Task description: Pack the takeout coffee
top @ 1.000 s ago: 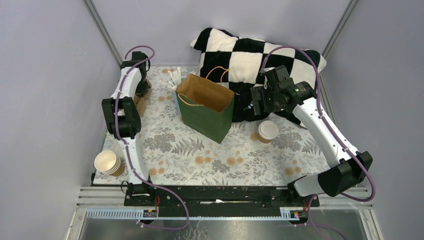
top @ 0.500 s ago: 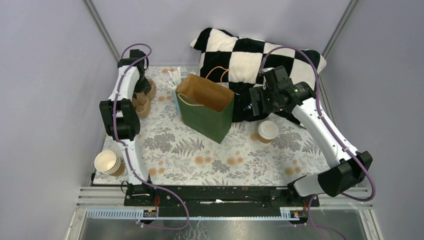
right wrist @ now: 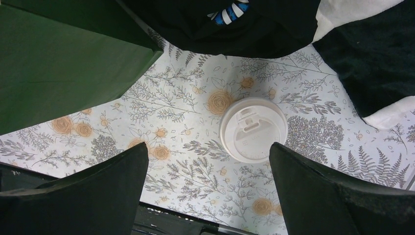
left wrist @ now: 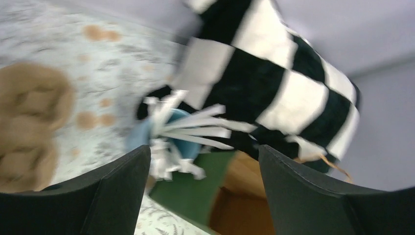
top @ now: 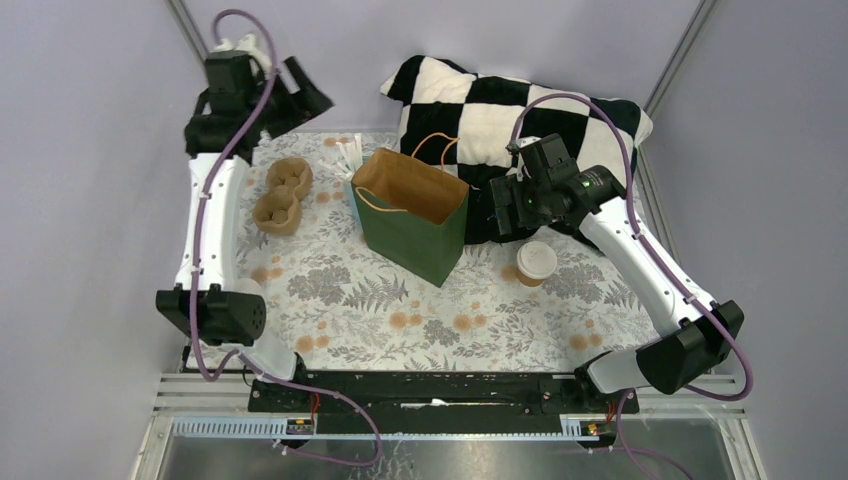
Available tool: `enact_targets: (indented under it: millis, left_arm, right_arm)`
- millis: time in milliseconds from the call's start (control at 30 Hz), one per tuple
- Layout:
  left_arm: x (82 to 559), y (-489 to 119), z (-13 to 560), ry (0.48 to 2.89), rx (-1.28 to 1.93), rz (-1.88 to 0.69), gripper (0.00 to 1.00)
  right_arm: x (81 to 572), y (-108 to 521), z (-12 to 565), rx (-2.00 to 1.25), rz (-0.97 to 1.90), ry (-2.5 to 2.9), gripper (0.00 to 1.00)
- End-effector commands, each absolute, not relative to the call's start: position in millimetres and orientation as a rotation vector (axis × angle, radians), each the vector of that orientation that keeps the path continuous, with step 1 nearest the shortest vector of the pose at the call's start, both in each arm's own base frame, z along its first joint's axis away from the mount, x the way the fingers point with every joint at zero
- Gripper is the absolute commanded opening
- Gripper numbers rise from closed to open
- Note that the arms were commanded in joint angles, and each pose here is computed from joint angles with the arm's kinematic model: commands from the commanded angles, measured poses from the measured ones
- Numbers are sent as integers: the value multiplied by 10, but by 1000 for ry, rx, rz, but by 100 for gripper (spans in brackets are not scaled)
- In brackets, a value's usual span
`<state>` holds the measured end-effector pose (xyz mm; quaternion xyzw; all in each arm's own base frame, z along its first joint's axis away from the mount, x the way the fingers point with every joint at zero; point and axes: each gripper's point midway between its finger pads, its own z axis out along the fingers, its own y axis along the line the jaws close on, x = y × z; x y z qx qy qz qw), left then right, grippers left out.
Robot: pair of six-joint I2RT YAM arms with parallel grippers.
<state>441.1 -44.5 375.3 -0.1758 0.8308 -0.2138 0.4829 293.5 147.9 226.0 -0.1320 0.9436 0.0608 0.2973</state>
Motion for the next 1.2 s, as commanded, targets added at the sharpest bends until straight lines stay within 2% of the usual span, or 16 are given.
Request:
enact_targets:
  millis: [0, 300, 433, 667, 767, 833, 1000, 1067, 1167]
  left_arm:
    - [4390, -1516, 3533, 2153, 31, -740, 85]
    - [4471, -1776, 3148, 2254, 161, -578, 85]
    - [4345, -1814, 2965, 2299, 197, -512, 81]
    - [4069, -1845, 3047, 2252, 203, -513, 41]
    - [3879, -1894, 3117, 2207, 207, -534, 31]
    - [3709, -1953, 3057, 2214, 207, -564, 20]
    - [3223, -2018, 2976, 2148, 146, -623, 14]
    - [3018, -1980, 2818, 2133, 86, -645, 1]
    - [2666, -1945, 2738, 2101, 28, -688, 0]
  right_arm:
    - [2973, 1563, 2392, -350, 205, 2473, 100]
    - [2972, 1556, 2420, -347, 203, 2472, 100]
    - [2996, 1578, 2450, -348, 209, 2467, 100]
    - [3019, 1642, 2471, -344, 242, 2470, 100]
    - [3006, 1716, 2492, -347, 295, 2473, 100]
    - [2984, 1788, 2527, -359, 349, 2470, 100]
    - [2859, 2072, 2722, -391, 563, 2419, 100]
    - [2735, 2182, 2873, -402, 688, 2340, 100]
    - [2483, 2247, 3073, -412, 852, 2209, 100]
